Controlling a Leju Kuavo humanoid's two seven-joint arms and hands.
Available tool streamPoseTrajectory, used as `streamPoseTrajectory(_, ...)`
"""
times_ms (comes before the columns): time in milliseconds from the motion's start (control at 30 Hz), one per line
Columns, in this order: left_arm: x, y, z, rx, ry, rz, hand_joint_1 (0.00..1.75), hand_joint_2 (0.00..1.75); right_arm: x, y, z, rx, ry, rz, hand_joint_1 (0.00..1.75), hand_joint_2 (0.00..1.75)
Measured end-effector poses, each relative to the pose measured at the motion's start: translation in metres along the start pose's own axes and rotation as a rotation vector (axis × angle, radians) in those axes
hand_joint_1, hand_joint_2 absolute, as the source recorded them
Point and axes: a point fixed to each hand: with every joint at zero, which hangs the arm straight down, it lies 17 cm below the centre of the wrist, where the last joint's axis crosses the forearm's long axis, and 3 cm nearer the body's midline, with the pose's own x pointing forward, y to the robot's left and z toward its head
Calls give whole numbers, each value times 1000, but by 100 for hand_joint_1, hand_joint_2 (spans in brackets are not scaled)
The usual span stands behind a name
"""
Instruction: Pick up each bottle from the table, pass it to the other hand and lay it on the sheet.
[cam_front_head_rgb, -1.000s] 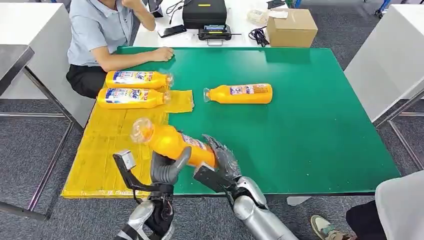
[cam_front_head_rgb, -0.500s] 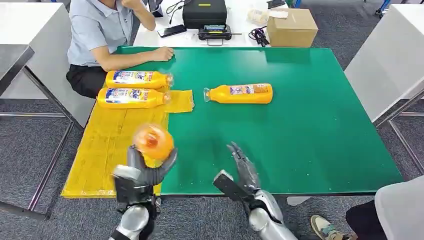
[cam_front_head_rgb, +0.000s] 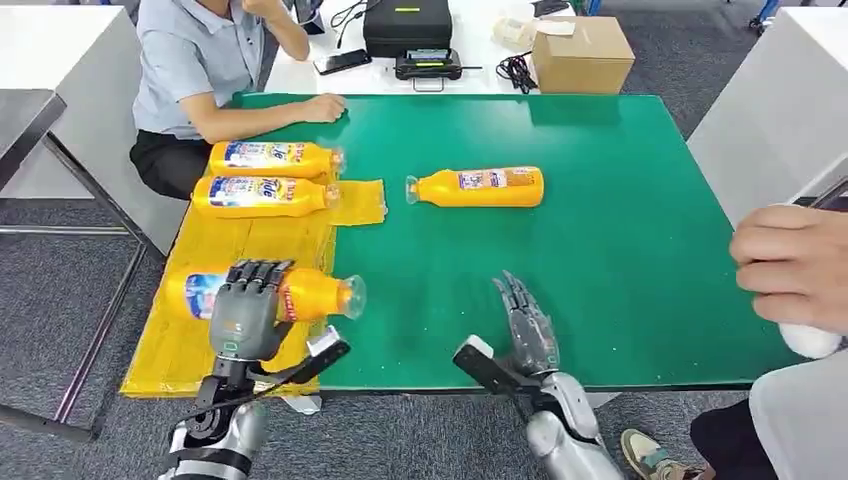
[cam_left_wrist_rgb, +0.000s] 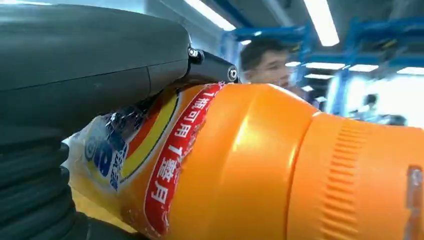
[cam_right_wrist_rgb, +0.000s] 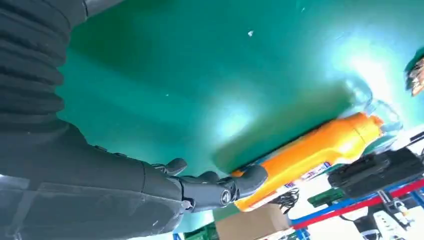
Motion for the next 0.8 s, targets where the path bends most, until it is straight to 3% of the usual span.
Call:
streamPoseTrajectory(133, -19, -41, -3, -110, 30, -50, 161, 175, 5, -1, -3, 16, -22, -34, 0, 175)
streamPoseTrajectory(333, -31, -84, -1, -241, -13, -92, 145, 175, 13, -6, -12, 5, -49, -59, 0, 175)
streamPoseTrajectory(567, -32, -104, 1, -307, -51, -101, 143, 175, 13, -8, -14, -2, -48, -71, 0, 175)
streamPoseTrajectory(600, -32, -105, 0, -309, -55, -103, 113, 175, 12, -8, -14, -2, -47, -71, 0, 175)
streamPoseTrajectory(633, -32, -106, 1, -315, -57, -106, 33, 175, 12, -8, -14, -2, -47, -71, 0, 175)
streamPoseTrajectory(733, -33, -109, 1, -329, -59, -107, 0, 175, 12, -7, -14, 0, -46, -71, 0, 175)
streamPoseTrajectory(800, -34, -113, 2, -346, -52, -100, 0, 175, 11, -7, -14, 0, -45, -73, 0, 175)
